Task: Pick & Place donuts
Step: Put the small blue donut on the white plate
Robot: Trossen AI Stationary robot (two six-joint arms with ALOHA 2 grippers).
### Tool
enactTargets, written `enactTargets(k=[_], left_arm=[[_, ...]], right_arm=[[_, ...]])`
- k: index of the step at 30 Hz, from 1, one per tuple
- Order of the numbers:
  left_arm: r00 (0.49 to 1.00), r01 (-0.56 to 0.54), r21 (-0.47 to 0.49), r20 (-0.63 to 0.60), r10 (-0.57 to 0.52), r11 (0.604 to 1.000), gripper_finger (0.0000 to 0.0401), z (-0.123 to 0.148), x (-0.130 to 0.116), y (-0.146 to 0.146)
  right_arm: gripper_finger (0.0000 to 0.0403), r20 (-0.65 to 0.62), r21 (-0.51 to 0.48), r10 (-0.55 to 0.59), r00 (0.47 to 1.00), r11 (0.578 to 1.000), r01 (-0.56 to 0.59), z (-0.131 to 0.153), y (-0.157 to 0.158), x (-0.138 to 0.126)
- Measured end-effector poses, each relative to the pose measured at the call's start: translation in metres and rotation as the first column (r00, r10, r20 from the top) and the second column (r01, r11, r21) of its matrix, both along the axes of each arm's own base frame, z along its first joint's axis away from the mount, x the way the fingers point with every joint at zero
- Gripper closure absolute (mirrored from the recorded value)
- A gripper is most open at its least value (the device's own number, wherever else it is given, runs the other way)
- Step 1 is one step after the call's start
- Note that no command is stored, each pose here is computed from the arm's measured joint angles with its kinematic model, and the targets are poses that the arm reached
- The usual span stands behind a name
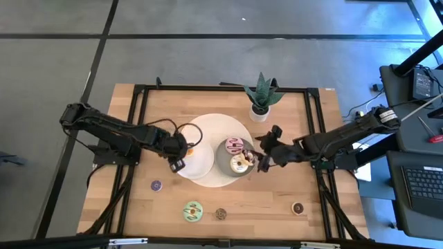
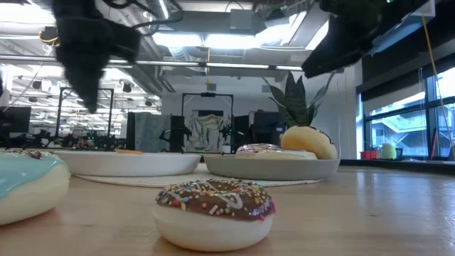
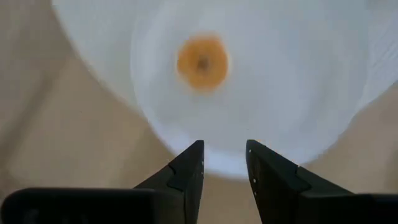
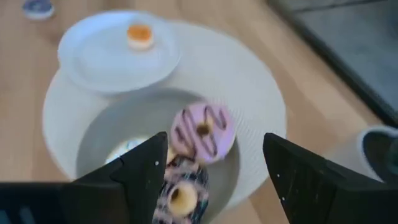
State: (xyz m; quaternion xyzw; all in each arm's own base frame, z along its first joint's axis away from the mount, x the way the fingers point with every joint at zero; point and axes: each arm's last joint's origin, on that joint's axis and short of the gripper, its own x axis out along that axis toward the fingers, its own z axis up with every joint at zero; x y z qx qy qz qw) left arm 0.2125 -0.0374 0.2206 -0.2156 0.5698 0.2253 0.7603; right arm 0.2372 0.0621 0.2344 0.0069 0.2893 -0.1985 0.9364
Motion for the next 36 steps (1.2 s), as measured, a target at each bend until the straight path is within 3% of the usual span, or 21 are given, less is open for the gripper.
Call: enactTargets(k=[5, 12, 15, 19, 22, 26, 36], left_arm=[[0.974, -0.226, -0.025, -0.027, 0.226, 0.974, 0.0287, -0.005, -0.015, -0.027], [0.927, -0.366, -0.080, -0.115, 0.356, 0.927, 0.0288, -0.033, -0.043, -0.056], [0.929, -0.352, -0.093, -0.154, 0.336, 0.931, 0.0289, -0.035, -0.050, -0.063], [0.968, -0.209, -0.103, -0.166, 0.190, 0.972, 0.0287, -0.035, -0.051, -0.067], [0.971, -0.160, -0.140, -0.198, 0.131, 0.977, 0.0285, -0.035, -0.053, -0.070], [0.962, -0.184, -0.183, -0.234, 0.139, 0.966, 0.0287, -0.035, -0.054, -0.072], [0.968, -0.206, -0.198, -0.187, 0.169, 0.958, 0.0286, -0.035, -0.056, -0.082]], right_arm=[[0.0137, 0.028, -0.037, 0.028, 0.999, 0.999, -0.027, 0.001, 0.000, 0.004], [0.0137, 0.040, -0.049, 0.039, 0.998, 0.998, -0.038, 0.002, 0.001, 0.005], [0.0137, 0.039, -0.050, 0.038, 0.999, 0.998, -0.036, 0.002, 0.000, 0.005], [0.0137, 0.040, -0.048, 0.026, 0.999, 0.999, -0.024, 0.002, -0.002, 0.006], [0.0137, 0.038, -0.048, 0.026, 0.999, 0.999, -0.024, 0.002, -0.003, 0.006], [0.0137, 0.045, -0.026, 0.011, 0.999, 1.000, -0.010, 0.002, -0.002, 0.005], [0.0137, 0.014, 0.019, -0.022, 1.000, 1.000, 0.022, -0.003, -0.003, 0.002]])
